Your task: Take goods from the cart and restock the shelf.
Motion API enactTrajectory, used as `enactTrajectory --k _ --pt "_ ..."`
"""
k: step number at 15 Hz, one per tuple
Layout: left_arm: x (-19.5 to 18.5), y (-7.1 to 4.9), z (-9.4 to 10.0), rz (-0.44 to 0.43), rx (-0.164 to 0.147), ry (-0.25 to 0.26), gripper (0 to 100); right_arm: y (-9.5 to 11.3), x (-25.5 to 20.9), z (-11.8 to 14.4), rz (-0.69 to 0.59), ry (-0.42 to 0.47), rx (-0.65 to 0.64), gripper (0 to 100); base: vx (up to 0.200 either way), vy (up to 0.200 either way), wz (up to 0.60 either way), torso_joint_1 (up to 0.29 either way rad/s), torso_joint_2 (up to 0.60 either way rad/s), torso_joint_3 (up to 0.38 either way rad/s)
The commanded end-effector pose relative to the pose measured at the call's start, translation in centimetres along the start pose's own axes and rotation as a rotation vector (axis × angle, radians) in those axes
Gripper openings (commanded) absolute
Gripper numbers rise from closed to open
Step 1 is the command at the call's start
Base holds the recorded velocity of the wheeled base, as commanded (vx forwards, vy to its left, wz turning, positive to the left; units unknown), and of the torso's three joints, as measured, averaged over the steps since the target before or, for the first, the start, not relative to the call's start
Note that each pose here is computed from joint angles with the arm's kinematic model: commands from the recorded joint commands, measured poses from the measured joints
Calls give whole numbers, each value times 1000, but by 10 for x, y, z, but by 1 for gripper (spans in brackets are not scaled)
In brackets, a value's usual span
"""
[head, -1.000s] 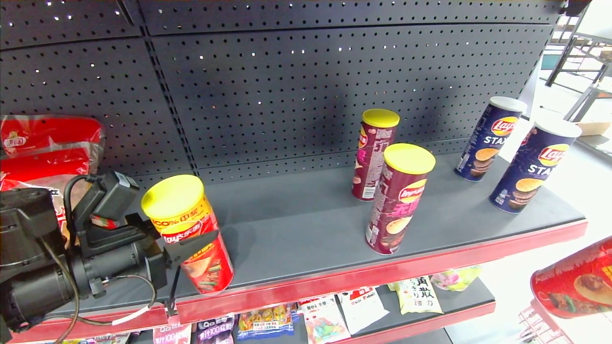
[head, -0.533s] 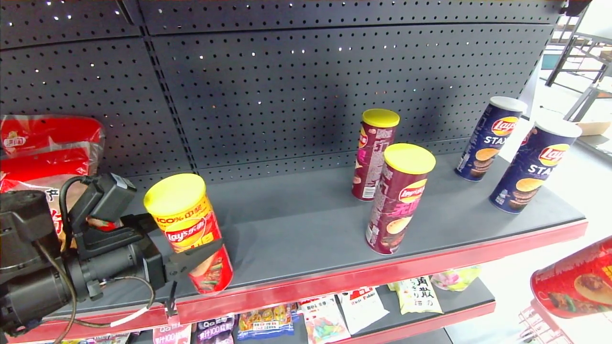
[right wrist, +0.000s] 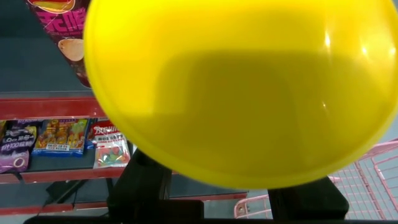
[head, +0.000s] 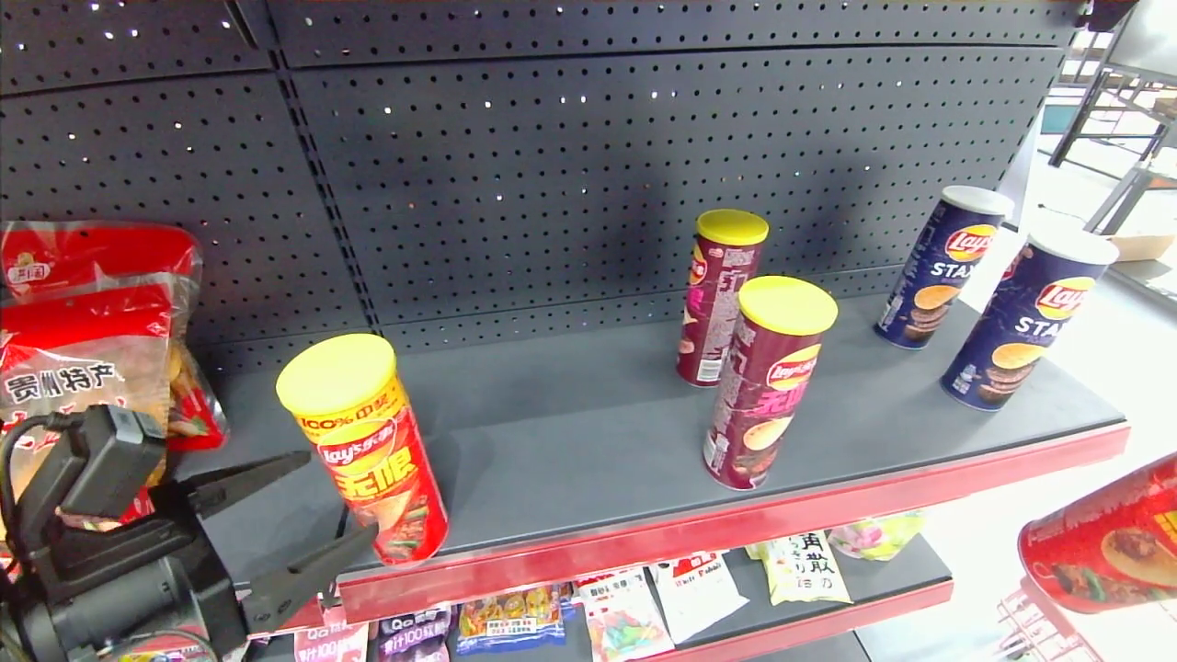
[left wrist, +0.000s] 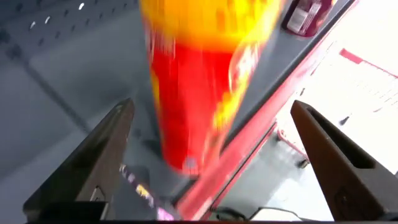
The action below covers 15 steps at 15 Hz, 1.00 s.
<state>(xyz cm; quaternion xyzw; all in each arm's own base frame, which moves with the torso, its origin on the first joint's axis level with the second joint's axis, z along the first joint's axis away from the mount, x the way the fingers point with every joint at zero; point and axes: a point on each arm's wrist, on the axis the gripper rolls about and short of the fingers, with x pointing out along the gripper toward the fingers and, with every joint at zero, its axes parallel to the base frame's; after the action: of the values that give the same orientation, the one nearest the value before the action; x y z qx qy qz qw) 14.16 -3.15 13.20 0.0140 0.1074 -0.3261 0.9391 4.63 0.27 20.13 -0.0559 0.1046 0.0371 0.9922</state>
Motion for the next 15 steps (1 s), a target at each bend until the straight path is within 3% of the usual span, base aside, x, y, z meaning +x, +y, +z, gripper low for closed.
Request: enactTrajectory --k 1,2,4,7,10,11,13,14,15 --pt "-18 -4 -5 86 8 -29 100 0 2 0 7 11 -1 0 0 0 0 0 0 0" --pt "-23 -1 -6 179 7 -30 100 0 4 -1 10 20 -1 0 0 0 0 0 0 0" --pt "-34 8 -4 559 24 -22 100 1 5 -7 5 47 -9 0 0 0 0 0 0 0" --pt "-51 -6 0 536 41 -68 100 0 7 -9 -40 64 -96 0 0 0 0 0 0 0" --pt "-78 -27 -5 513 68 -132 100 -1 7 -10 -52 65 -93 0 0 0 0 0 0 0" --pt "-95 -41 -16 500 74 -128 100 -1 4 -9 -63 53 -90 0 0 0 0 0 0 0" --pt "-116 -58 -27 490 69 -53 100 -1 -3 -10 -70 28 -93 0 0 0 0 0 0 0" --pt "-122 -62 -26 486 76 -4 100 -1 -3 -11 -73 28 -93 0 0 0 0 0 0 0" --pt "-124 -63 -24 486 85 11 100 -1 -3 -11 -73 27 -93 0 0 0 0 0 0 0"
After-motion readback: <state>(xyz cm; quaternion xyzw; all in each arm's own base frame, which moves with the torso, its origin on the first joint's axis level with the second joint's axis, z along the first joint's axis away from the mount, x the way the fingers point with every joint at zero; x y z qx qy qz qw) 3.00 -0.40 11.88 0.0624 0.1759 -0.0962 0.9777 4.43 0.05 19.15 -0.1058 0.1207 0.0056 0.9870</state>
